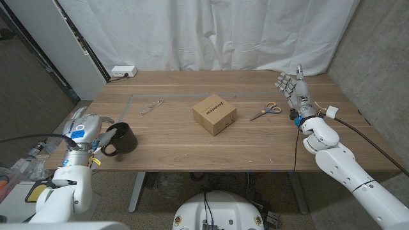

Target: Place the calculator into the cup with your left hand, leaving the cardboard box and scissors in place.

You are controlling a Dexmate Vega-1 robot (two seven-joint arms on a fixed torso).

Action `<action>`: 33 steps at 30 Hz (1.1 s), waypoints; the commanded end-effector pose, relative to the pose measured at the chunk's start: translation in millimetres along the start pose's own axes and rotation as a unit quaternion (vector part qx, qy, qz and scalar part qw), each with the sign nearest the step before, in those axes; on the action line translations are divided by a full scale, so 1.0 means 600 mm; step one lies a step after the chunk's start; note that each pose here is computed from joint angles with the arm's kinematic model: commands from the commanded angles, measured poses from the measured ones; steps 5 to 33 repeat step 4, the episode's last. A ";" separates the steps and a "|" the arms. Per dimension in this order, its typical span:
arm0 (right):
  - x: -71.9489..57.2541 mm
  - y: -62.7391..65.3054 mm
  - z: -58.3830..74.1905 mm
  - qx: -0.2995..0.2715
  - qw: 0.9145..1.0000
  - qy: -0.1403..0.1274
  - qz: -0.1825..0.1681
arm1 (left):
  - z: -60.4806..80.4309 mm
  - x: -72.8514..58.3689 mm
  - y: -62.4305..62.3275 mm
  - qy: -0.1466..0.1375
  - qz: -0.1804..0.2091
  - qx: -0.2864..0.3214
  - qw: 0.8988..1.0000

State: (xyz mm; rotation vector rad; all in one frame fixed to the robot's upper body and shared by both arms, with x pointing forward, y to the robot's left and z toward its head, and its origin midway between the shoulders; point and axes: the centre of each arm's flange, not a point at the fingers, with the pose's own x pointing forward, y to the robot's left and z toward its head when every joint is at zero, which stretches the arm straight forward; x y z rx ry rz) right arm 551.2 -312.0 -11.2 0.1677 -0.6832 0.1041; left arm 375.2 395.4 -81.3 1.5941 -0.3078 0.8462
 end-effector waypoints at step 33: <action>-0.003 0.011 -0.001 -0.001 1.000 0.005 0.004 | -0.003 0.002 0.010 -0.011 0.004 -0.003 1.000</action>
